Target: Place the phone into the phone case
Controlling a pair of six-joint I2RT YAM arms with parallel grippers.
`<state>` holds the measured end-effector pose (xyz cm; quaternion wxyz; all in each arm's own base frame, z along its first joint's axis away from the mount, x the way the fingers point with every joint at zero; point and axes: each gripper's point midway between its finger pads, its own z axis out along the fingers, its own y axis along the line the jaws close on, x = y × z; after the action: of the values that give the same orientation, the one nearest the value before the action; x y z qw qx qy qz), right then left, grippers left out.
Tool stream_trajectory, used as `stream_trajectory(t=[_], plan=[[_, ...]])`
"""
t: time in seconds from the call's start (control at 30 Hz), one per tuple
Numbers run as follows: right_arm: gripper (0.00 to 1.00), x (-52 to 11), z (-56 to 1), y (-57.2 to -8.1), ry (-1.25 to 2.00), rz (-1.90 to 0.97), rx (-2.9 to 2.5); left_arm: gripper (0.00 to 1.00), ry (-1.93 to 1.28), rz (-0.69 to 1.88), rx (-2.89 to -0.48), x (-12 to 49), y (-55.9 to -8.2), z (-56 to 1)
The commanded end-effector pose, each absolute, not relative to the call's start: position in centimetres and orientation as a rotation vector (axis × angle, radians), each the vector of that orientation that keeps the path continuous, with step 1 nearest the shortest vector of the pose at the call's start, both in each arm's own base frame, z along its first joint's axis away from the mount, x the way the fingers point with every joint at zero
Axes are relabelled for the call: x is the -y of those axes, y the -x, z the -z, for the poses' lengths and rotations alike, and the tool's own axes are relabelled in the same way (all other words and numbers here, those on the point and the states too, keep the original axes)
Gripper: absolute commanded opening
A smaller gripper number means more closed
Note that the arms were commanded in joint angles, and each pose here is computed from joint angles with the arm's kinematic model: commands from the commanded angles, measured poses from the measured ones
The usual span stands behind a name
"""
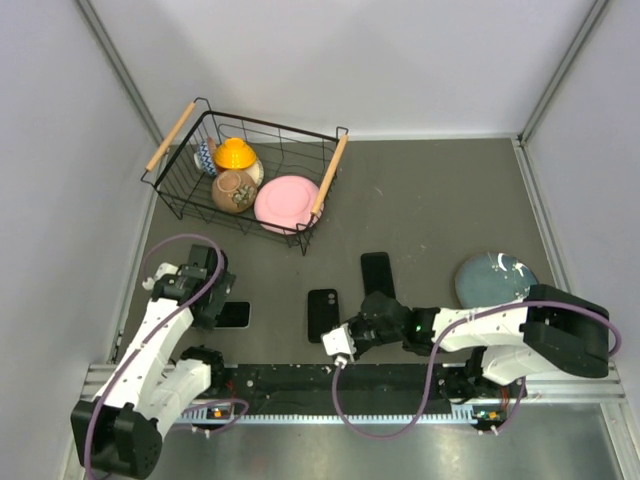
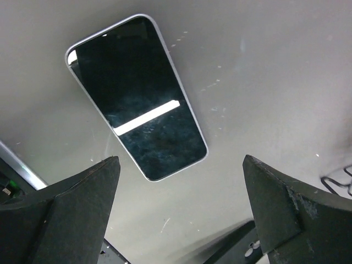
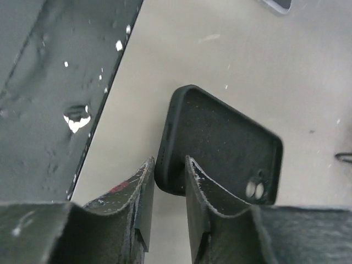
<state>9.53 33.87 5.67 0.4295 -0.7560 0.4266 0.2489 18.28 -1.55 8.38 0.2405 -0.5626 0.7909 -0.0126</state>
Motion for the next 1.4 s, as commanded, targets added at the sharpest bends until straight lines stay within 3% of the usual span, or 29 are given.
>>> stream_trajectory(t=[0.0,0.17,0.27,0.37,0.5,0.73,0.9,1.37], plan=[[0.34,-33.0,-4.4,-10.0,1.903,-0.567,-1.135,0.99,1.695,-0.003,-2.113,1.3,-17.2,-7.2],[0.50,-33.4,-5.0,-9.8,1.873,-0.603,-1.172,0.99,1.745,-0.095,-2.134,0.9,-16.5,-6.2],[0.74,-33.8,-6.4,-9.6,1.839,-0.649,-1.226,0.99,1.771,-0.108,-2.143,0.9,-16.4,-5.6],[0.88,-33.8,-8.4,-9.0,1.794,-0.708,-1.233,0.99,1.804,-0.096,-2.138,1.1,-16.5,-4.9],[0.98,-33.9,-12.3,-9.9,1.605,-0.730,-1.276,0.99,1.832,-0.127,-2.162,1.1,-16.4,-4.2],[0.99,-33.6,-17.5,-12.5,1.234,-0.745,-1.553,0.98,1.898,-0.223,-2.186,0.7,-16.1,-3.5],[0.99,-33.4,-17.2,-13.4,1.135,-0.723,-1.672,0.98,1.917,-0.211,-2.159,0.3,-16.9,-3.0],[0.99,-35.0,-16.1,-12.0,1.138,-0.800,-1.877,0.99,1.919,-0.249,-2.137,-0.6,-18.4,-2.4]])
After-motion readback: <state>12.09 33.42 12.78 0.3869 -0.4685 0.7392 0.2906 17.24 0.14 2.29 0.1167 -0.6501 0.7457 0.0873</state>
